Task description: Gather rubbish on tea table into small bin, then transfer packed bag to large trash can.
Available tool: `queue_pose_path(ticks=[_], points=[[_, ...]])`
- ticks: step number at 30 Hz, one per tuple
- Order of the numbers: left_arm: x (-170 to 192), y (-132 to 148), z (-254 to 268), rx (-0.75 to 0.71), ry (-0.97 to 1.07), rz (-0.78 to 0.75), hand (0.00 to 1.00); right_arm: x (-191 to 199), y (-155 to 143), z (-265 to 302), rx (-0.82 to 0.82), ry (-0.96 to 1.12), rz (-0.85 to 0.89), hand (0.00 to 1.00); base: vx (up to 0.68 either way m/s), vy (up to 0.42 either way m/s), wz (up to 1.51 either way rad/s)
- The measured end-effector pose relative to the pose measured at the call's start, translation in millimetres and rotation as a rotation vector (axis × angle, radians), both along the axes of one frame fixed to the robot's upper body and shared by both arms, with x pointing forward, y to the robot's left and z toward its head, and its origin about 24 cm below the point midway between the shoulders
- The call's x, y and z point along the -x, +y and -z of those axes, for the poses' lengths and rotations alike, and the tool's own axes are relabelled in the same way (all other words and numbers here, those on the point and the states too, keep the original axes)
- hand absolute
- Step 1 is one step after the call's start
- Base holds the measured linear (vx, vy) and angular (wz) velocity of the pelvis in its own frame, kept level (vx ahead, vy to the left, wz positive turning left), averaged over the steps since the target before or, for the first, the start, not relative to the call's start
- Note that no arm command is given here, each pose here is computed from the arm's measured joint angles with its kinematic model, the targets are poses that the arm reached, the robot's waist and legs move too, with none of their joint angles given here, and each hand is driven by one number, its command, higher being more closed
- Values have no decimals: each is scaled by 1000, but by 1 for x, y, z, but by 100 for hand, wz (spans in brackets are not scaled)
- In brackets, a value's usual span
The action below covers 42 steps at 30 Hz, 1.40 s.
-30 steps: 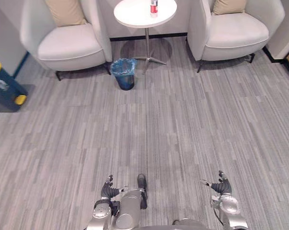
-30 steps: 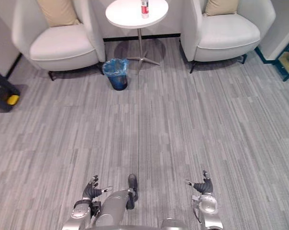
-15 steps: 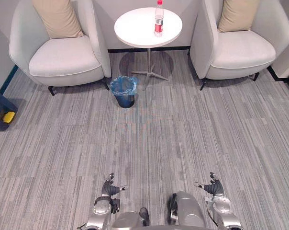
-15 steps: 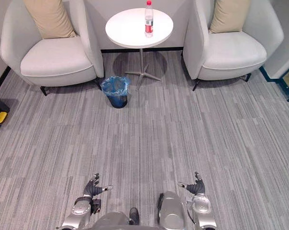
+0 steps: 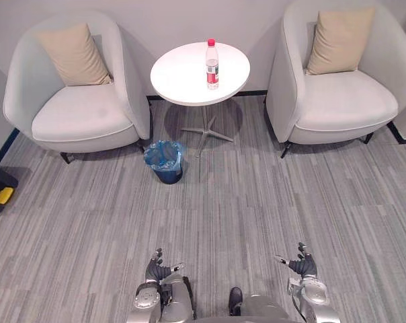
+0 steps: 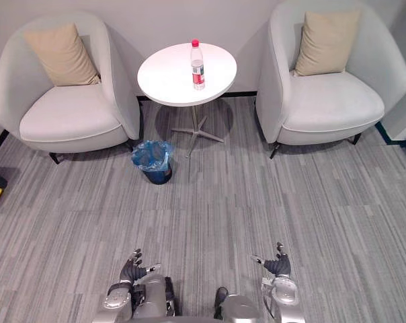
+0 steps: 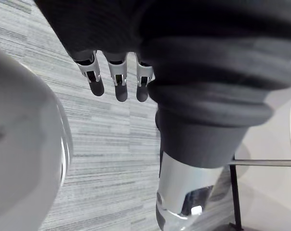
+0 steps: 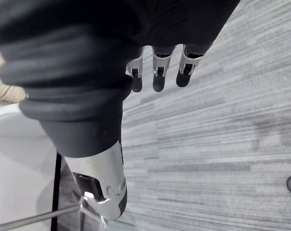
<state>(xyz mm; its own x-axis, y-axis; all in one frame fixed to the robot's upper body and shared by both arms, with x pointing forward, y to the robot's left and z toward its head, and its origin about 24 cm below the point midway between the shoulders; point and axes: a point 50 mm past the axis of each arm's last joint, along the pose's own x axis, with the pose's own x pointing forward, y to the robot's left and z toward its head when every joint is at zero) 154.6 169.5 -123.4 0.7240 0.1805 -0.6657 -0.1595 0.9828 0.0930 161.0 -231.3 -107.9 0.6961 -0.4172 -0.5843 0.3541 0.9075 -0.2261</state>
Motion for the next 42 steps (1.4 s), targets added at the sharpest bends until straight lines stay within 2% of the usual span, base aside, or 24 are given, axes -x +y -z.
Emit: queue_pose_path(ticks=[2, 6, 13, 19, 30, 37, 42], points=[[6, 0, 3, 3, 21, -5, 0, 3, -4, 2, 12, 23, -4, 0, 437, 268, -41], [8, 10, 4, -26, 30, -2, 0, 11, 8, 9, -13, 57, -27, 0, 411, 208, -24], [13, 11, 7, -46, 67, 47, 0, 5, 17, 12, -24, 72, -65, 0, 448, 149, -1], [9, 13, 7, -46, 66, 34, 0, -6, 9, 7, 4, 52, -73, 0, 373, -97, 30], [20, 5, 15, -2, 111, -17, 0, 15, 0, 13, 15, 102, -41, 0, 322, -235, 23], [18, 3, 14, -2, 102, -8, 0, 18, -8, 12, 20, 104, -1, 0, 298, 86, -2], [6, 10, 8, -24, 67, 9, 0, 13, 4, 13, 1, 98, -35, 0, 353, 144, 2]])
